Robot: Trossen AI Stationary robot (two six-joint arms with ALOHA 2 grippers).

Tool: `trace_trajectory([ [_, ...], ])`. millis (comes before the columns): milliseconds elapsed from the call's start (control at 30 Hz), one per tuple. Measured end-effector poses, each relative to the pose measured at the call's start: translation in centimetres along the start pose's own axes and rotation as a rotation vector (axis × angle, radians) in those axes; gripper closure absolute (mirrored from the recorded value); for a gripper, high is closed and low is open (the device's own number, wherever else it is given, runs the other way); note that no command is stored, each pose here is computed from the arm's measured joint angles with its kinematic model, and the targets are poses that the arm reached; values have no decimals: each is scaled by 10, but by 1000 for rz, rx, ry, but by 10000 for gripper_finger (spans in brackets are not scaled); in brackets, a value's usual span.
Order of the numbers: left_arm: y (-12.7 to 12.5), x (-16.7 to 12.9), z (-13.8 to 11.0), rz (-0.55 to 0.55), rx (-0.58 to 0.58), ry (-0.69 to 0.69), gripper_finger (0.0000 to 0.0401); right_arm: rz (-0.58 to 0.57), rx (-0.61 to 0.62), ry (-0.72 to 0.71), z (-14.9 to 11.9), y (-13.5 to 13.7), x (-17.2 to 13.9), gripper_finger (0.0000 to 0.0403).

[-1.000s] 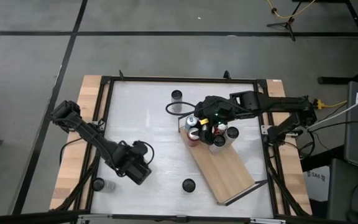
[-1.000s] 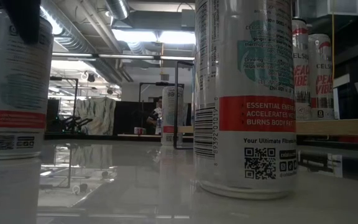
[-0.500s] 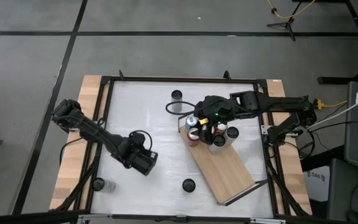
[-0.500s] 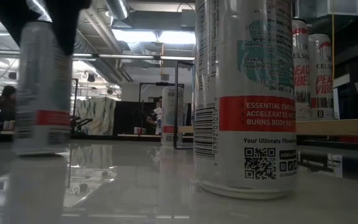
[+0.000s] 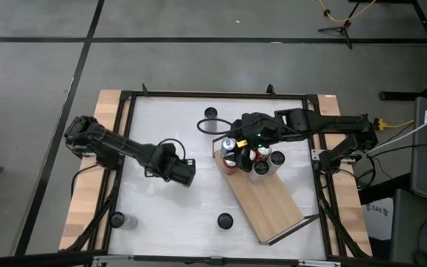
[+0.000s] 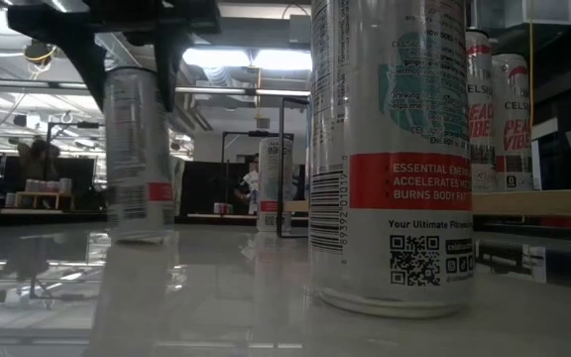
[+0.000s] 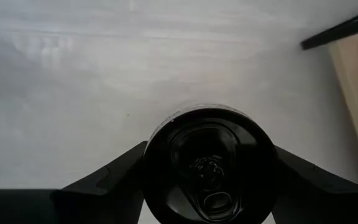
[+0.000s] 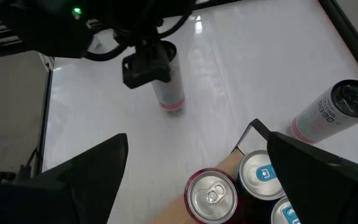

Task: Place canned beverage on shelf
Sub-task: Put the white pink soda can on the shelf aligned with the other white pink soda cans

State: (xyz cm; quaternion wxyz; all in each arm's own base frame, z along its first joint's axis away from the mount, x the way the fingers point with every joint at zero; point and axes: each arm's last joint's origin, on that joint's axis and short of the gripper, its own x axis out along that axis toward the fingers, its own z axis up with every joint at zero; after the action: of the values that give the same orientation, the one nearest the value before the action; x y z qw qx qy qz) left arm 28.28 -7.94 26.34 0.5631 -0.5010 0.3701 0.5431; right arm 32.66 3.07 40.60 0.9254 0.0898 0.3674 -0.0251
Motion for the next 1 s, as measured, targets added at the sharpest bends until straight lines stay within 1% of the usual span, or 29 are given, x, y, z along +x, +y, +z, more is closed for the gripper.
trace_trajectory([
  [133,-4,2,5,-9,-22,2,147,0,0,0,0,0,0,29],
  [300,-5,3,9,-8,-20,3,146,0,0,0,0,0,0,29],
  [567,-5,3,9,-7,-27,2,144,0,0,-1,0,0,0,29],
  [667,-5,3,9,-7,-27,2,130,0,0,-1,0,0,0,29],
  [900,-5,4,9,-5,-28,2,72,1,0,-1,0,0,0,29],
  [1000,-6,4,9,-10,-28,-2,55,0,0,-1,0,0,0,29],
])
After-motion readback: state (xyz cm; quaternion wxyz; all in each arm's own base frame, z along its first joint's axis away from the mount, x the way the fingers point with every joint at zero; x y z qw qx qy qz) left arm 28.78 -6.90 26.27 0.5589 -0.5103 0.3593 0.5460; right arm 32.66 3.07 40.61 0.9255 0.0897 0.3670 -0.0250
